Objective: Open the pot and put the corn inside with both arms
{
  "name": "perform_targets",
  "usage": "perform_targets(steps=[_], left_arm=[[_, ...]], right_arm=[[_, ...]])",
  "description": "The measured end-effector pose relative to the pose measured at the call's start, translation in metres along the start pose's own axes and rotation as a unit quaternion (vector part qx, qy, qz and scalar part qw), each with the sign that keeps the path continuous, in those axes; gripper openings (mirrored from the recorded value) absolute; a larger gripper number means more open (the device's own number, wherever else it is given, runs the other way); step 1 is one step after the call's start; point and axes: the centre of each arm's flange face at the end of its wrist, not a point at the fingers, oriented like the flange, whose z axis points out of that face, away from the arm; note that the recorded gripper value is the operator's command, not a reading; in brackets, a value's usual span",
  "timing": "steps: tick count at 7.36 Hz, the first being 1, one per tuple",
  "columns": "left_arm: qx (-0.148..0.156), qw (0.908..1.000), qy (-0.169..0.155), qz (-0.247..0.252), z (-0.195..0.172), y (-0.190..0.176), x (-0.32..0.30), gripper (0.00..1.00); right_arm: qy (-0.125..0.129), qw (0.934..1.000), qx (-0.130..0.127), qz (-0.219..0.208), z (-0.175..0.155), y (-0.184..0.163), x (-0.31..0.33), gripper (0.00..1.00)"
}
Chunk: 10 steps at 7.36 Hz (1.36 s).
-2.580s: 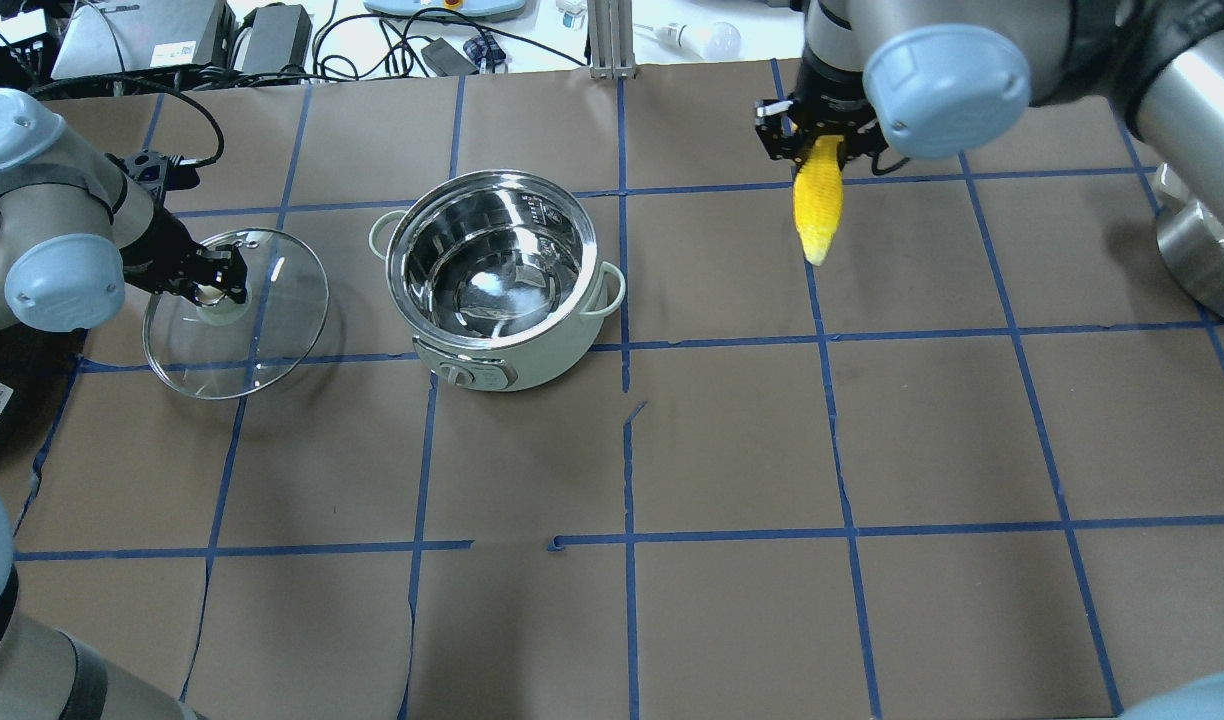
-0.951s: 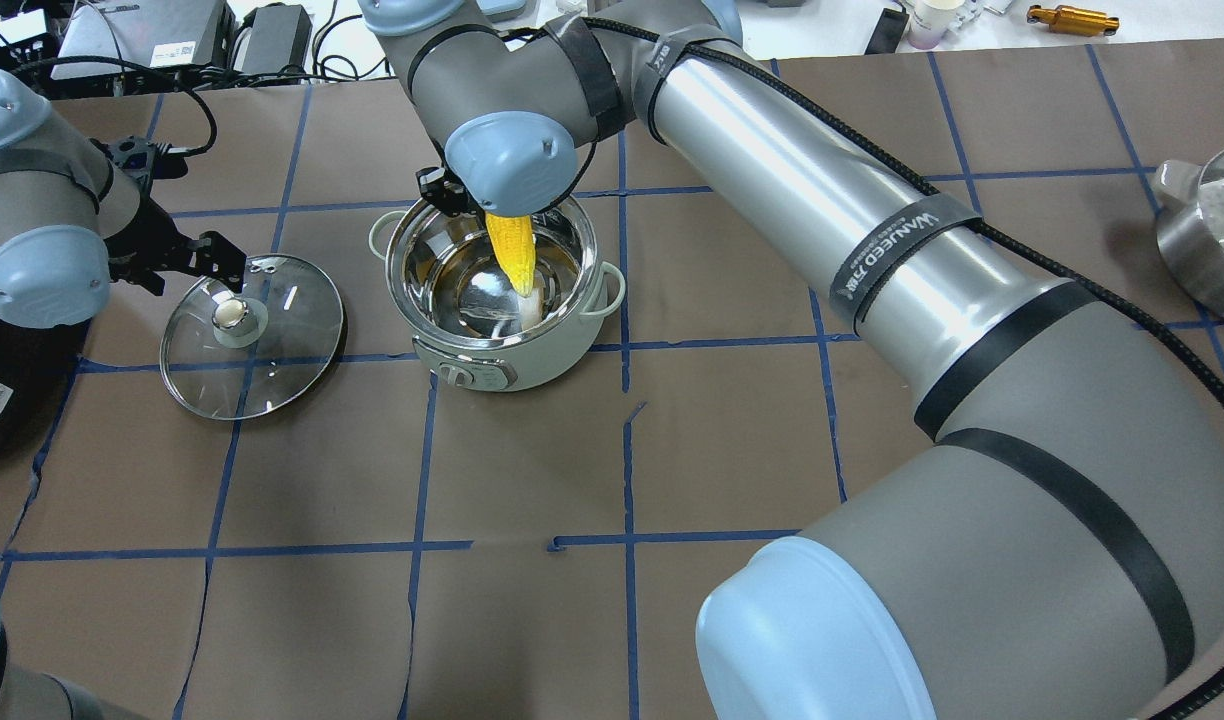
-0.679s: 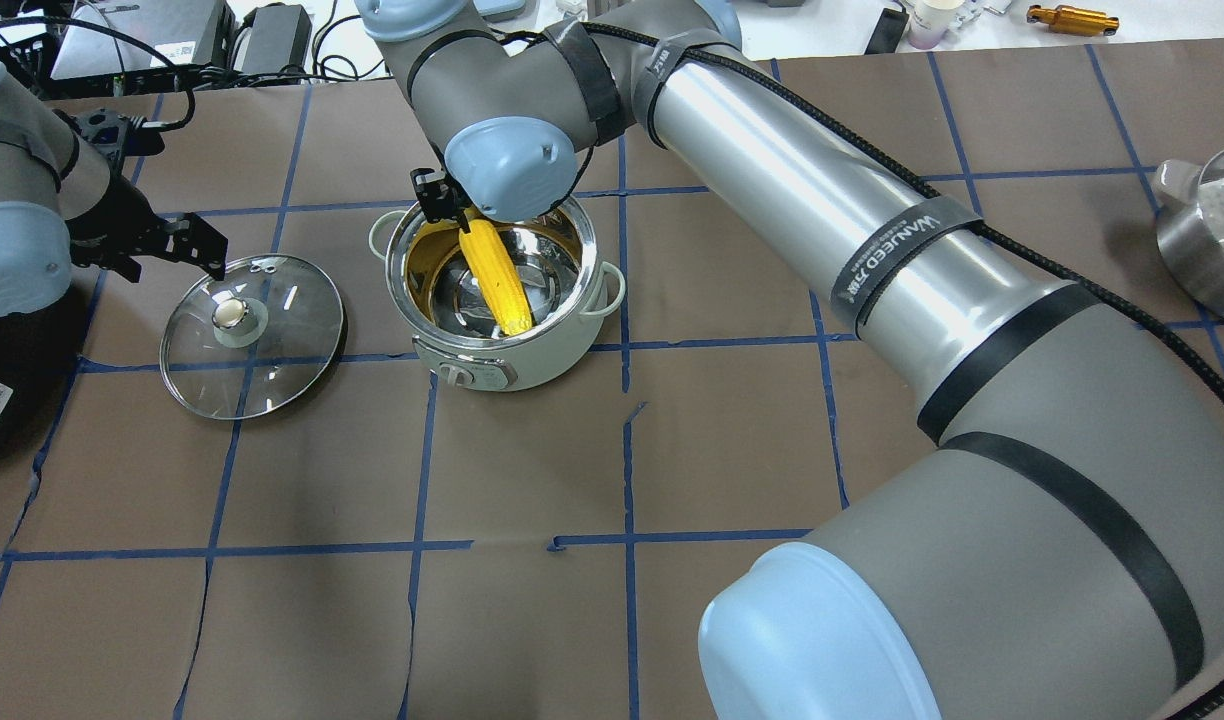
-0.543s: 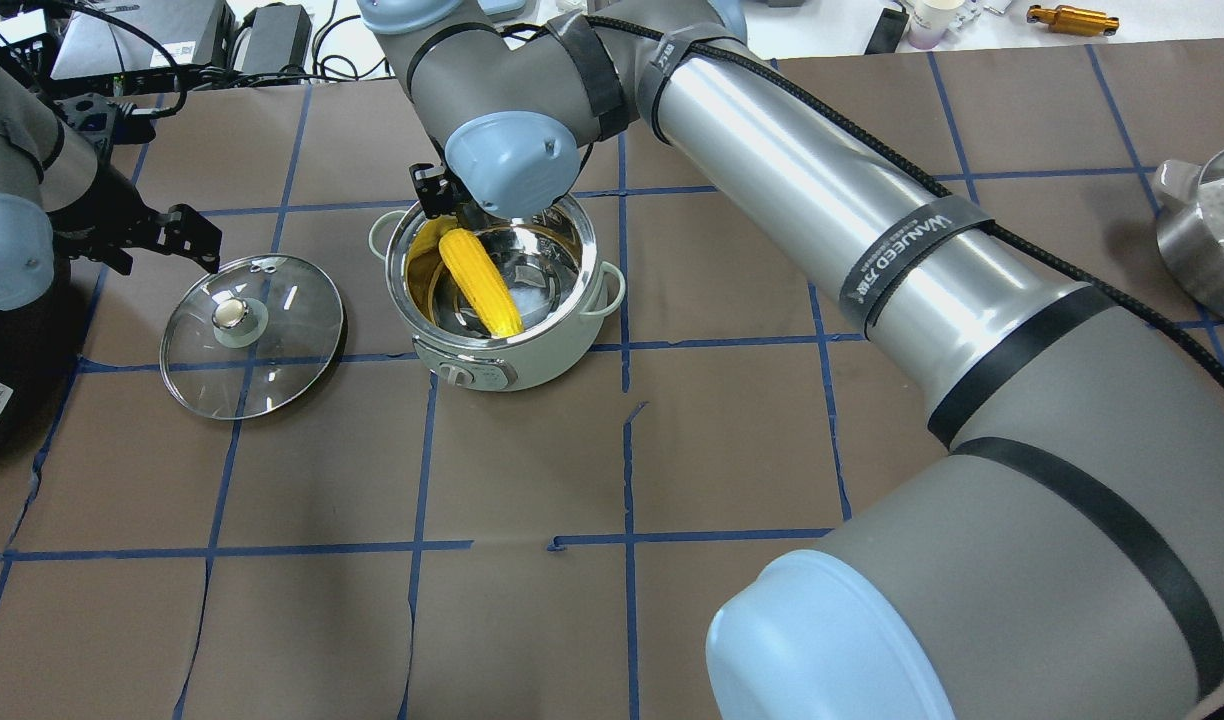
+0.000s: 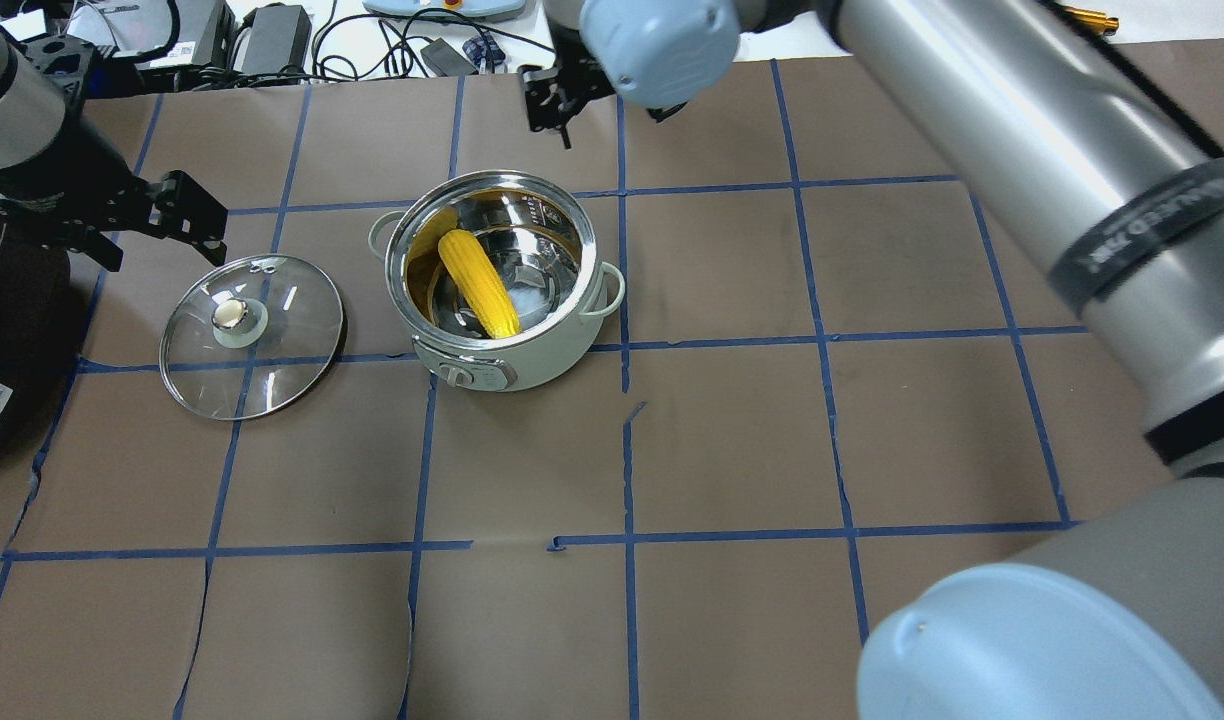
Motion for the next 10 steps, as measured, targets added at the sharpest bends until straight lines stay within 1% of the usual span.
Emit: perform_targets(steps=[1,2,3,4,5,6,7,8,9,10], left_arm=[[-0.003,1.0000,0.002,-0.007,-0.015,0.010,0.031,1.00],[0.004,0.9999,0.004,-0.009,-0.028,0.013,0.059,1.00],[0.014,0.9999,0.004,-0.003,-0.041,0.014,0.079,1.00],[0.021,0.9998,0.003,0.004,-0.050,0.013,0.090,1.00],[0.025,0.9997,0.002,0.008,-0.055,0.012,0.096,1.00],[0.031,0.9995,0.003,0.010,-0.061,0.010,0.098,1.00],[0.035,0.9993,0.005,0.010,-0.064,0.007,0.099,1.00],[0.036,0.9993,0.006,0.008,-0.065,0.006,0.100,1.00],[0.038,0.9992,0.006,0.005,-0.065,0.005,0.100,1.00],[0.043,0.9990,0.007,0.005,-0.066,0.005,0.102,1.00]], right_arm=[[0.007,0.9998,-0.008,0.018,-0.019,0.003,0.064,1.00],[0.012,0.9993,-0.016,0.032,-0.037,0.010,0.127,1.00],[0.016,0.9988,-0.021,0.040,-0.049,0.018,0.175,1.00],[0.016,0.9984,-0.029,0.045,-0.057,0.026,0.203,1.00],[0.012,0.9979,-0.040,0.049,-0.074,0.040,0.215,1.00],[0.003,0.9971,-0.052,0.055,-0.095,0.059,0.214,1.00],[-0.007,0.9960,-0.064,0.061,-0.106,0.072,0.209,1.00],[-0.011,0.9939,-0.080,0.075,-0.100,0.083,0.206,1.00],[-0.010,0.9906,-0.092,0.101,-0.088,0.098,0.202,1.00],[-0.010,0.9878,-0.096,0.122,-0.079,0.117,0.197,1.00]])
